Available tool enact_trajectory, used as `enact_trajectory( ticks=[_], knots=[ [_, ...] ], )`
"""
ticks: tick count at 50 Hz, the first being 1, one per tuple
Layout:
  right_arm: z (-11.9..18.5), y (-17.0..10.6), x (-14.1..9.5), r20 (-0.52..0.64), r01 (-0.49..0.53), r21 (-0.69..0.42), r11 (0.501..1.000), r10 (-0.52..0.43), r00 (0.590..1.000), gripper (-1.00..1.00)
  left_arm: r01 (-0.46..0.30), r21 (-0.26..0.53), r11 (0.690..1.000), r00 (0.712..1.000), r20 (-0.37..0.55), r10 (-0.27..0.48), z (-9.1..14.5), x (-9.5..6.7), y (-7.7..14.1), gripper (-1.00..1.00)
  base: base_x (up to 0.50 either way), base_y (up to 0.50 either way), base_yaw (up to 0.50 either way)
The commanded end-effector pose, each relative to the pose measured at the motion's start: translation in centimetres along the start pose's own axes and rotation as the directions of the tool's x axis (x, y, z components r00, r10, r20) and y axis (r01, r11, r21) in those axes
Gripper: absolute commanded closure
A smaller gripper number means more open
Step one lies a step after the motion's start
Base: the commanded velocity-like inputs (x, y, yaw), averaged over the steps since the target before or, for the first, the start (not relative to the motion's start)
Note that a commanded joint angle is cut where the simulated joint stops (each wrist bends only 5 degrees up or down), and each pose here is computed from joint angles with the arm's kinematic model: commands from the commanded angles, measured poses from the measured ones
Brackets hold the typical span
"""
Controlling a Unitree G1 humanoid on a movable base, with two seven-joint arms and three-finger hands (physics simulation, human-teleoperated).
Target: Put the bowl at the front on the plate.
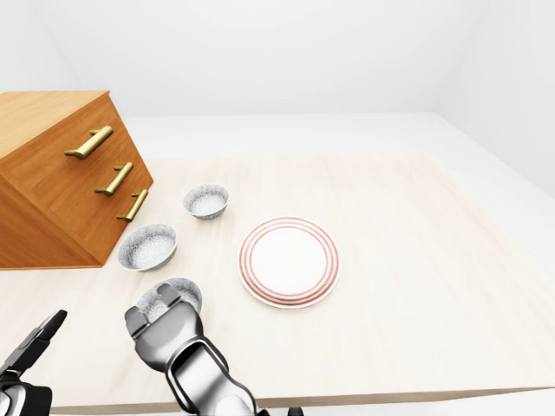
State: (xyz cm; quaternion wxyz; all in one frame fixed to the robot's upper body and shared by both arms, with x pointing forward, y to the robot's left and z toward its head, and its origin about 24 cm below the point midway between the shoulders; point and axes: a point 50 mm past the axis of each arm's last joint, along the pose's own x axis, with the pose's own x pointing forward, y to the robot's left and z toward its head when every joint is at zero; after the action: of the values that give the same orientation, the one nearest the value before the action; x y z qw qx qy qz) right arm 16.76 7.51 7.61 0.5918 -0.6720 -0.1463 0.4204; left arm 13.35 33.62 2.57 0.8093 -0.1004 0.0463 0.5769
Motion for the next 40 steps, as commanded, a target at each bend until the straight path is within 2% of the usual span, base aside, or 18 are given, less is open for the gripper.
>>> enact_trajectory(
  ticks=[1,12,16,28,40],
  knots=[
    [-0.5,1.0,1.3,0.009,-0.033,0.063,0.997,0.032,0.999,-1.0,0.001,-0.002,1.0,1.0,0.003,-0.001,0.1,0.0,0.0,-1.0,0.0,0.0,0.0],
    [-0.1,1.5,0.6,0.011,-0.053,0.091,0.994,0.052,0.999,-1.0,-0.001,-0.009,1.0,1.0,0.016,0.001,0.4,-0.1,0.1,-1.0,0.0,0.0,0.0],
    [-0.2,1.8,0.7,0.009,-0.061,0.1,0.993,0.06,0.998,-1.0,-0.002,0.003,1.0,1.0,-0.005,0.002,-0.2,0.0,-0.1,-1.0,0.0,0.0,0.0],
    [-0.6,3.0,2.1,0.012,-0.065,0.134,0.989,0.064,0.998,-1.0,-0.005,-0.007,1.0,1.0,0.012,0.005,0.3,-0.1,0.1,-1.0,0.0,0.0,0.0],
    [-1.2,3.9,2.3,-0.021,-0.059,0.198,0.978,0.064,0.998,-1.0,-0.003,-0.006,1.0,1.0,0.01,0.003,0.2,-0.1,0.1,-1.0,0.0,0.0,0.0]
  ],
)
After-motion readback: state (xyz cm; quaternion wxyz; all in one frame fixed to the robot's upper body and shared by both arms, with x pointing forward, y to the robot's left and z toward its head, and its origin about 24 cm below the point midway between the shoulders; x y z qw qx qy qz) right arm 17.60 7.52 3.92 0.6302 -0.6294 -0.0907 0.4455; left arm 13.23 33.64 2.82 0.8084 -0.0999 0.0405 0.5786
